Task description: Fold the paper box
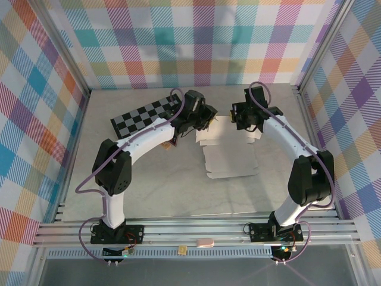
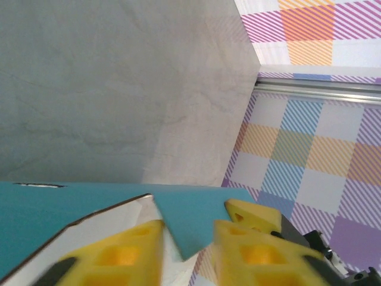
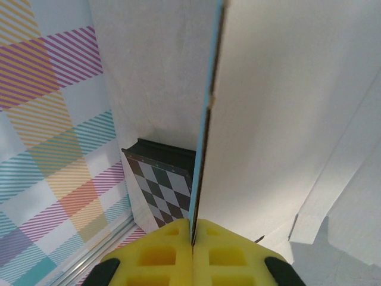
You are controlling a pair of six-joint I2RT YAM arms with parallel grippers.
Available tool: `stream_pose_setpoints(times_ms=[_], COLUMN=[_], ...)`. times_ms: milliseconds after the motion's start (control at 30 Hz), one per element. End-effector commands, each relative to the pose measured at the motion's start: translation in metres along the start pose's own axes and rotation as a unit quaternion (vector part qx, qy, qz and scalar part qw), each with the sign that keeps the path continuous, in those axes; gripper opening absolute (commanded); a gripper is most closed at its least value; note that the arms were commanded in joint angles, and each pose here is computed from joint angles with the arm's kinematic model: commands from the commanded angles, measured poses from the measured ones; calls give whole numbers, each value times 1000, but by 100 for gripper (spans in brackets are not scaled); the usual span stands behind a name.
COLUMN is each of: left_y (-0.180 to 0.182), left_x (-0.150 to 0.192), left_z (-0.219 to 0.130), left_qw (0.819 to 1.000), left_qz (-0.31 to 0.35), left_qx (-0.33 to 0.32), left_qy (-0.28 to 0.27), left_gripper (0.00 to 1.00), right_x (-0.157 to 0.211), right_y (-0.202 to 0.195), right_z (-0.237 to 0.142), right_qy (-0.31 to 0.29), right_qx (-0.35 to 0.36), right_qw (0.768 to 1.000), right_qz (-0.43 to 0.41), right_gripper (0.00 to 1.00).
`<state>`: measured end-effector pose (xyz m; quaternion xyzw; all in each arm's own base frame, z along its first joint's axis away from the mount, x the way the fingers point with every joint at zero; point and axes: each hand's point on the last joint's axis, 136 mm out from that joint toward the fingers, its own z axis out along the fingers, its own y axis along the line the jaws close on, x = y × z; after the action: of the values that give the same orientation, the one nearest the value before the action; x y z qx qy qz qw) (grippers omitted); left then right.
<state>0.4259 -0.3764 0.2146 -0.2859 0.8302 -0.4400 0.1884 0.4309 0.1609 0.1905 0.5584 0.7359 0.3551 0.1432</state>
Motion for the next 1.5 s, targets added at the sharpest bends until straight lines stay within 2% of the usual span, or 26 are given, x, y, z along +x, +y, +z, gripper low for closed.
stream_pose_setpoints(times_ms=[0,133,267,367,533,667,833,1133,1467], left_y=[-35,-16,47,95,125,129,120,100,85], left_x=[-8,-35,-53,-48,-34,-31,-37,-23,-13], left_z=[-33,-69,-82,-66,-25,5,22,25,24], left_qw=[997,995,996,998,999,996,989,979,975], left_qz=[37,68,58,49,18,-13,-39,-49,-44], left_qx=[58,42,8,-4,41,86,139,197,218], left_qy=[-18,-53,-61,-36,-17,-16,-31,-19,-13], left_gripper=[41,44,36,24,17,18,23,26,27], right_x=[2,-12,-20,-24,-28,-32,-36,-40,-40], right_y=[4,3,1,2,4,11,20,28,27], right_z=[-13,-16,-22,-27,-30,-34,-35,-29,-22], right_qy=[12,12,19,17,20,22,26,34,39], right_qx=[-4,0,12,17,23,18,17,9,11], right_qw=[1000,998,992,988,982,975,970,966,964], right_qz=[20,67,125,151,189,222,240,258,264], right_gripper=[0,0,0,0,0,0,0,0,0])
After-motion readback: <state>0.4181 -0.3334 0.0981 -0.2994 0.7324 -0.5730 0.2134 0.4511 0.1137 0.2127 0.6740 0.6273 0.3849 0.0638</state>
